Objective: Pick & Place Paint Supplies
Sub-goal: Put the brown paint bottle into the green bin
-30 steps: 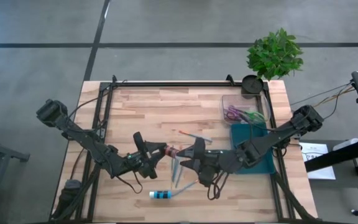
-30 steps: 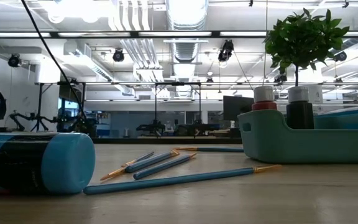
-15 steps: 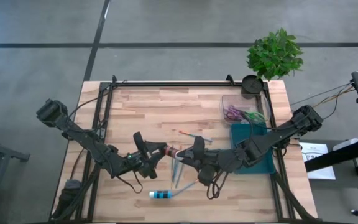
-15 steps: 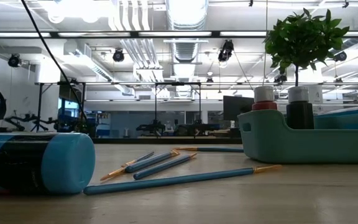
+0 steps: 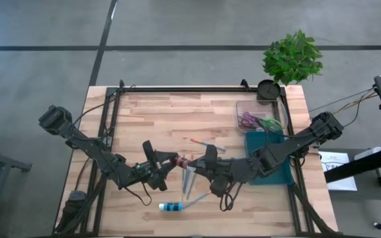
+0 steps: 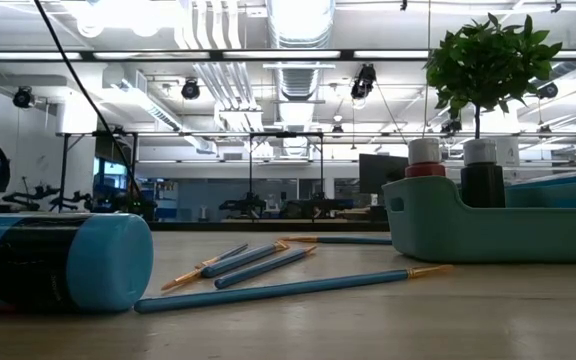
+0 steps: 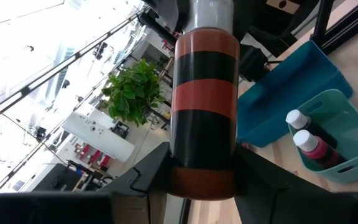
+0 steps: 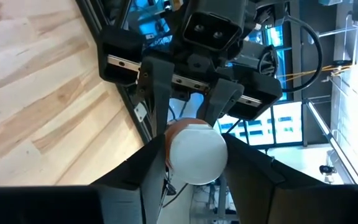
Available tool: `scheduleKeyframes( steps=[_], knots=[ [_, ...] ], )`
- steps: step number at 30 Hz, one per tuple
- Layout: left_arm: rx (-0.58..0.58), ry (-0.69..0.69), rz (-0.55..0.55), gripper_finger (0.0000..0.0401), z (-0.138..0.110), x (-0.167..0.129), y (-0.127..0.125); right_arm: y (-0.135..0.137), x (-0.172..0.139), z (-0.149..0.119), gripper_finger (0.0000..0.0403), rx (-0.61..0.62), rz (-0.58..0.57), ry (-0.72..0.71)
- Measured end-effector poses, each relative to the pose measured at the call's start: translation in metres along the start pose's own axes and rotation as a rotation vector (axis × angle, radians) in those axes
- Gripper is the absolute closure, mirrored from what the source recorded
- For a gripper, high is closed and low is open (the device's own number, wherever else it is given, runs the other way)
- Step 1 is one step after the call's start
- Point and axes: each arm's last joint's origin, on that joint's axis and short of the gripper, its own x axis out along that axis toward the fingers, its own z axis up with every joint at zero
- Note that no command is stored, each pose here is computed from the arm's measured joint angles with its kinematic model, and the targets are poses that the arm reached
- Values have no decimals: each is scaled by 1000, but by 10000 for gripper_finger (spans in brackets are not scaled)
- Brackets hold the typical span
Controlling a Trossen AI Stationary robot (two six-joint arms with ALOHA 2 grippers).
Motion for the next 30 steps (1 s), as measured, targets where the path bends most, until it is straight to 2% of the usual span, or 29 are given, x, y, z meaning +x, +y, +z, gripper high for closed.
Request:
scheduleKeyframes(
  steps=[4, 14, 22, 30],
  knots=[
    [6, 1, -1, 255, 0, 0, 0, 1, 0, 0, 292, -4, 15, -15],
    [10, 7, -6, 255, -1, 0, -1, -1, -1, 2, 290, 4, 22, -23],
    [12, 10, -6, 255, -2, 0, -1, 0, -2, 3, 253, 12, 22, -25],
    [15, 11, -7, 255, -2, 1, -1, 0, -2, 4, 275, 13, 26, -44]
  ],
)
